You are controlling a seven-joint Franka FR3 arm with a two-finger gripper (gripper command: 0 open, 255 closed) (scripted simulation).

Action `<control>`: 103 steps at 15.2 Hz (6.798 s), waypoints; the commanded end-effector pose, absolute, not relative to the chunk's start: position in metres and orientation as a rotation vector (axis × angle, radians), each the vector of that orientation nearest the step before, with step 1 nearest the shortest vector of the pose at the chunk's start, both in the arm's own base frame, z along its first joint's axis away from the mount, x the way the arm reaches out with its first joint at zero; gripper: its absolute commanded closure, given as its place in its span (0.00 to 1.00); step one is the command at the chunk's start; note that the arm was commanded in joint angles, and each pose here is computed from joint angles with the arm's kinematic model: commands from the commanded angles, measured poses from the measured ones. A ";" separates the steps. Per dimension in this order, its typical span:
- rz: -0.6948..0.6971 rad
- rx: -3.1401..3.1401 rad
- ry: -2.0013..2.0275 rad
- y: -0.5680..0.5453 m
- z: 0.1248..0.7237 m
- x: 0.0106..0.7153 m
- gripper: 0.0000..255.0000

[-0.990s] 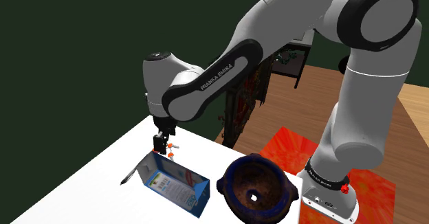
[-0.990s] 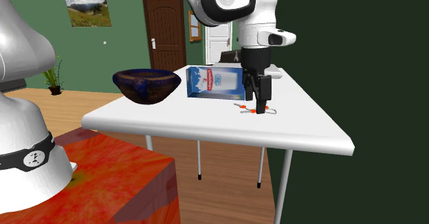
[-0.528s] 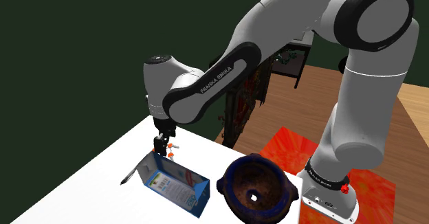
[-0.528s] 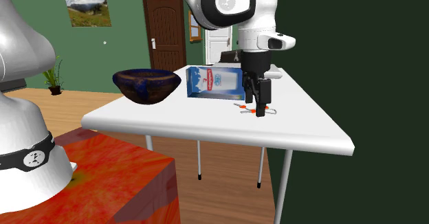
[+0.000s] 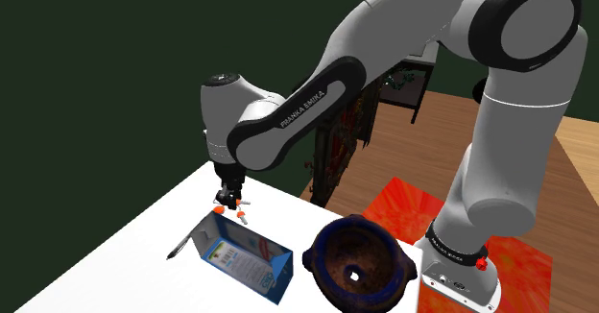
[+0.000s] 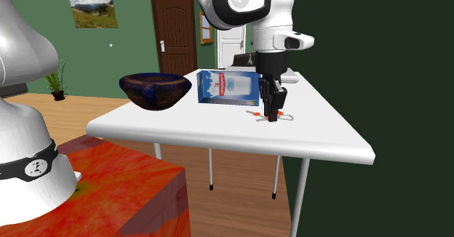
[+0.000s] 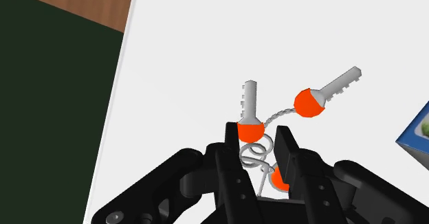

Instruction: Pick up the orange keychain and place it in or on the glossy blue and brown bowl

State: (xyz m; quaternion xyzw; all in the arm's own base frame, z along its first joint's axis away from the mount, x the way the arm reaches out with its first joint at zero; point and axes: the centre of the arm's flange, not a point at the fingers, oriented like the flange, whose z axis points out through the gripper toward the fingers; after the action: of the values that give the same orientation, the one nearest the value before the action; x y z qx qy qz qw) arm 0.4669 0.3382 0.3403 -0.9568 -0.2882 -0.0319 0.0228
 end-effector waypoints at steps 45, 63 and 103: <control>-0.081 -2.960 -0.903 0.316 0.512 0.349 1.00; -0.081 -2.960 -0.903 0.271 0.513 0.133 1.00; -0.081 -2.960 -0.903 0.268 0.488 0.131 0.00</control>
State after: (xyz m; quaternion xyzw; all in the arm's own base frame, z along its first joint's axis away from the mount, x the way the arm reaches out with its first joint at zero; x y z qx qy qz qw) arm 0.1308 0.2679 0.4880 -0.9559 -0.2917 -0.0262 0.0231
